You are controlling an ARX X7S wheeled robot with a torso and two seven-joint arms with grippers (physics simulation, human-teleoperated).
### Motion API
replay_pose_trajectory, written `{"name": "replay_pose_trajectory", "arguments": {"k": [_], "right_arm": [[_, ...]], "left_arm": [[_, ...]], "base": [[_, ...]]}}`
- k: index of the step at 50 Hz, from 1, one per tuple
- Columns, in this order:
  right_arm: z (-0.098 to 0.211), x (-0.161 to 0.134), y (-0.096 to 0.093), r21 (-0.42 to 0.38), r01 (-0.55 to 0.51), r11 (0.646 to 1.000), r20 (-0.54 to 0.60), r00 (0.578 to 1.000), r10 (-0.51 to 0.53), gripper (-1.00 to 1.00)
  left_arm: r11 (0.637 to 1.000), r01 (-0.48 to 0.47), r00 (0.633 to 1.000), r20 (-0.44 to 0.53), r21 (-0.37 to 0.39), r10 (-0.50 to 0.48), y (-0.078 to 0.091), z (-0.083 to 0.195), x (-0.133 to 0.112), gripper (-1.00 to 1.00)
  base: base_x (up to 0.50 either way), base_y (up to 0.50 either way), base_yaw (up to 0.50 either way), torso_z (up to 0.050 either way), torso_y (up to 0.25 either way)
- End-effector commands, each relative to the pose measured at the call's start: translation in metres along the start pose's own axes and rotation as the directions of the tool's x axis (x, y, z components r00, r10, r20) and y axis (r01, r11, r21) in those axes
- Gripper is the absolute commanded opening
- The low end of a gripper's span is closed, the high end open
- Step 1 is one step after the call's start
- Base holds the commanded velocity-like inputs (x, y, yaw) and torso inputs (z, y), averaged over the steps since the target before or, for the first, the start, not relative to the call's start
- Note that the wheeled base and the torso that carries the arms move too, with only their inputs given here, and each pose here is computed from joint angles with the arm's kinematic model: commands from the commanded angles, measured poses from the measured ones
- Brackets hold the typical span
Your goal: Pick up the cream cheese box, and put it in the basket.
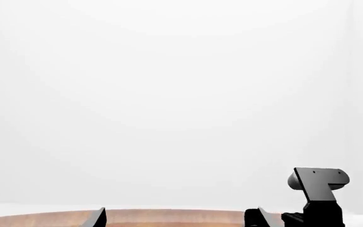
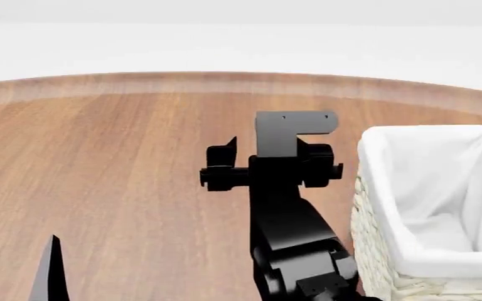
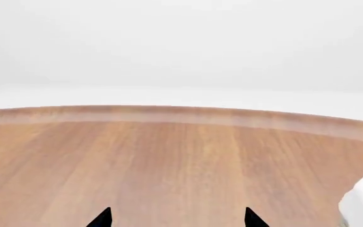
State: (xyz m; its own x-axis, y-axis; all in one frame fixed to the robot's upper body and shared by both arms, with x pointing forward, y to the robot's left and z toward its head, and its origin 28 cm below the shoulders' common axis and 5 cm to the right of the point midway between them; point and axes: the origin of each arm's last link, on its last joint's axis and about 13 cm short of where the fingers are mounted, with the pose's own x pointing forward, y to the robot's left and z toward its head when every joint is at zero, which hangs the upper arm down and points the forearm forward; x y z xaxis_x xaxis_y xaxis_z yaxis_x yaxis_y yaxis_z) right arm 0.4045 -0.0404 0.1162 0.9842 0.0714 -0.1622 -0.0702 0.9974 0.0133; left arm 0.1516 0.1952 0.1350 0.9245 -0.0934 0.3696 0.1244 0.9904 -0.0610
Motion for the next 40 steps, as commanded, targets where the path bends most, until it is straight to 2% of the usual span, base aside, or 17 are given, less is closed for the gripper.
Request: {"name": "replay_pose_trajectory", "arguments": {"k": [1,19,32,40], "right_arm": [[-0.023,-0.005,-0.006,-0.025,0.017,1.000,-0.070,0.997,-0.019,1.00],[-0.047,-0.012,-0.010,-0.010,0.010,1.000,-0.173,0.985,-0.012,1.00],[-0.057,-0.016,-0.010,0.000,0.008,1.000,-0.202,0.979,-0.008,1.00],[-0.076,-0.023,-0.011,0.000,0.006,1.000,-0.246,0.969,-0.006,1.00]], "left_arm": [[1.000,-0.002,1.000,0.001,-0.001,0.002,0.001,0.000,0.000,1.00],[1.000,0.003,1.000,0.000,0.001,-0.003,0.000,0.000,-0.001,1.00],[1.000,0.006,1.000,-0.003,0.001,-0.006,0.000,-0.001,-0.001,1.00],[1.000,0.012,1.000,-0.004,0.000,-0.012,0.000,-0.001,-0.001,1.00]], "base": [[0.00,0.00,0.00,0.000,0.000],[0.00,0.00,0.00,0.000,0.000],[0.00,0.00,0.00,0.000,0.000],[0.00,0.00,0.00,0.000,0.000]]}}
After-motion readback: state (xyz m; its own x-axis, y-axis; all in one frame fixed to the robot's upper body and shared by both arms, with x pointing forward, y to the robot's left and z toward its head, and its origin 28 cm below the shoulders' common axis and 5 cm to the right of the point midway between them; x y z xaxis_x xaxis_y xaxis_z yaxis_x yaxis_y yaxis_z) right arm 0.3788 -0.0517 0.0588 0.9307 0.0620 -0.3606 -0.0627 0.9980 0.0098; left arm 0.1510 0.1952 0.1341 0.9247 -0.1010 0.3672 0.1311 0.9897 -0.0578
